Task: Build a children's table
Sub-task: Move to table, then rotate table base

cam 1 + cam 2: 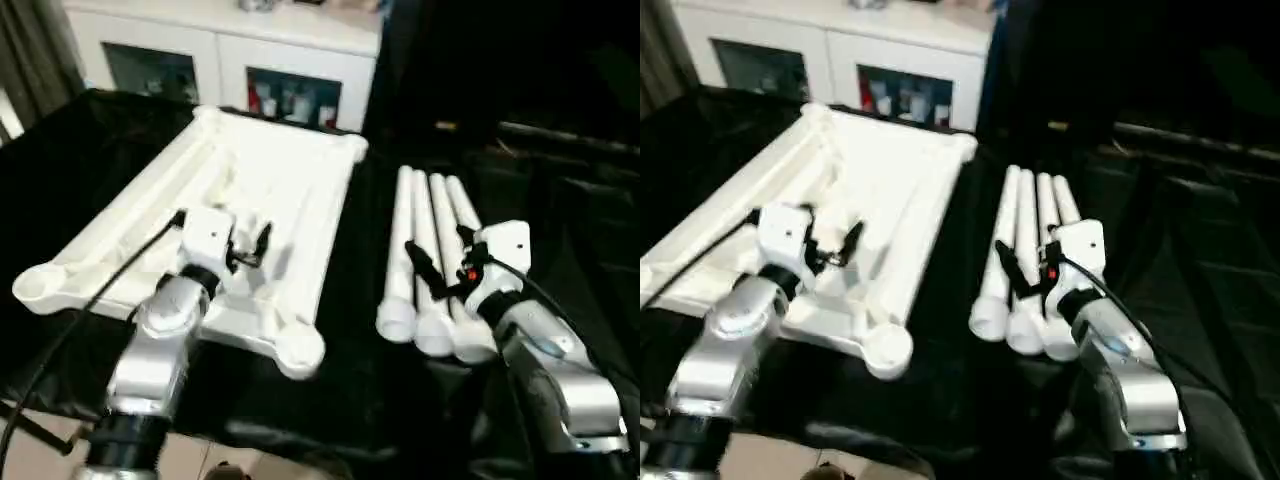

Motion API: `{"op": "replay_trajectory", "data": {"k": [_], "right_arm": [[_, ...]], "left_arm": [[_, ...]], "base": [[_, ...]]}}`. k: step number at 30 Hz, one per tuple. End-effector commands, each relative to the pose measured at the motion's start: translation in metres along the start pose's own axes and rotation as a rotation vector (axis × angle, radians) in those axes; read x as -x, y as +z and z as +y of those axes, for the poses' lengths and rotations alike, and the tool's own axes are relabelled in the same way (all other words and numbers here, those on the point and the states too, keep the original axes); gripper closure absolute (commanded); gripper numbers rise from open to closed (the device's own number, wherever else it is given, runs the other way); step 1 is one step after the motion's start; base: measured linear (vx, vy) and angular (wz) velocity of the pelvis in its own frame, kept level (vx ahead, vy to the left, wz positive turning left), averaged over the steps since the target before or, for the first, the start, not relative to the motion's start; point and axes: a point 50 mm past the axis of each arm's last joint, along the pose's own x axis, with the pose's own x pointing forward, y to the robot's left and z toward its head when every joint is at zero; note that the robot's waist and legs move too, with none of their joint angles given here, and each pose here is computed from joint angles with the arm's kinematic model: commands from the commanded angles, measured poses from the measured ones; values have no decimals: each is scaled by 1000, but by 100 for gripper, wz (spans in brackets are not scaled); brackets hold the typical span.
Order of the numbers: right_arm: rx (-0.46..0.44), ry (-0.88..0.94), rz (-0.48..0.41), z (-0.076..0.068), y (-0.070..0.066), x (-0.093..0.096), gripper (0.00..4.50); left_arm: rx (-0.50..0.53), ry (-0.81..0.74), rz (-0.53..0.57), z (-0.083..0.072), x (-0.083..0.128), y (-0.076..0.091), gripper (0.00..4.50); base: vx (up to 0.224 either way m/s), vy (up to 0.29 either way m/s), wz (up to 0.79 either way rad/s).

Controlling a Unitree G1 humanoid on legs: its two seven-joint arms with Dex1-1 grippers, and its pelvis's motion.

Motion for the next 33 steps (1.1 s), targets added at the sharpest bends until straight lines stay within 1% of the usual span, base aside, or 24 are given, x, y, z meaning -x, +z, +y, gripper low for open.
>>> {"op": "replay_trajectory", "data": {"k": [1, 2, 4, 6, 8, 9, 12, 14, 16, 17, 18, 19, 21, 22, 24, 25, 28, 30, 32, 33], "right_arm": [[38, 120, -19, 6, 9, 1, 4], [48, 141, -19, 6, 11, 1, 4], [83, 244, -6, 6, 15, 2, 4], [97, 294, 2, 5, 17, 3, 4], [133, 396, 24, 1, 22, 6, 4], [156, 442, 40, 1, 24, 8, 4], [189, 544, 81, 1, 26, 14, 4], [208, 565, 97, 0, 26, 15, 4], [246, 585, 132, -3, 25, 15, 4], [246, 585, 132, -3, 25, 15, 4], [244, 595, 139, -3, 25, 15, 0], [245, 606, 144, -3, 25, 15, 0], [254, 636, 171, 0, 23, 16, 0], [268, 670, 192, 3, 21, 18, 0], [282, 709, 222, 8, 18, 21, 0], [289, 731, 232, 11, 17, 22, 0], [282, 760, 227, 16, 19, 22, 0], [272, 788, 231, 19, 20, 22, 0], [278, 818, 247, 22, 19, 22, 0], [279, 820, 251, 22, 19, 22, 0]], "left_arm": [[-7, -224, 36, -12, 4, -2, 0], [-16, -261, 53, -13, 5, -3, 0], [-103, -396, 87, -10, 10, -5, 0], [-137, -446, 101, -5, 12, -5, 0], [-216, -518, 119, 11, 15, -1, 0], [-230, -557, 144, 16, 17, 1, 0], [-232, -709, 254, 22, 28, 2, 0], [-243, -763, 298, 22, 33, 0, 0], [-216, -876, 358, 19, 40, -4, 0], [-216, -876, 358, 19, 40, -4, 0], [-219, -891, 360, 18, 40, -4, 29], [-224, -901, 363, 18, 39, -5, 36], [-242, -929, 378, 18, 39, -6, 36], [-252, -952, 387, 17, 39, -7, 39], [-276, -980, 406, 15, 40, -8, 74], [-286, -983, 417, 16, 40, -8, 80], [-309, -985, 431, 18, 39, -8, 85], [-314, -984, 449, 21, 38, -9, 124], [-331, -988, 472, 24, 36, -9, 129], [-332, -990, 478, 24, 36, -9, 143]], "base": [[0, 0, 0], [0, 0, 0], [-9, 33, -3], [-9, 73, -7], [1, 32, -2], [0, 0, 0], [0, 0, 0], [0, 0, 0], [0, 0, 0], [0, 0, 0], [0, 0, 0], [0, 0, 0], [0, 0, 0], [0, 0, 0], [0, 0, 0], [0, 0, 0], [0, 0, 0], [0, 0, 0], [0, 0, 0], [0, 0, 0]]}}
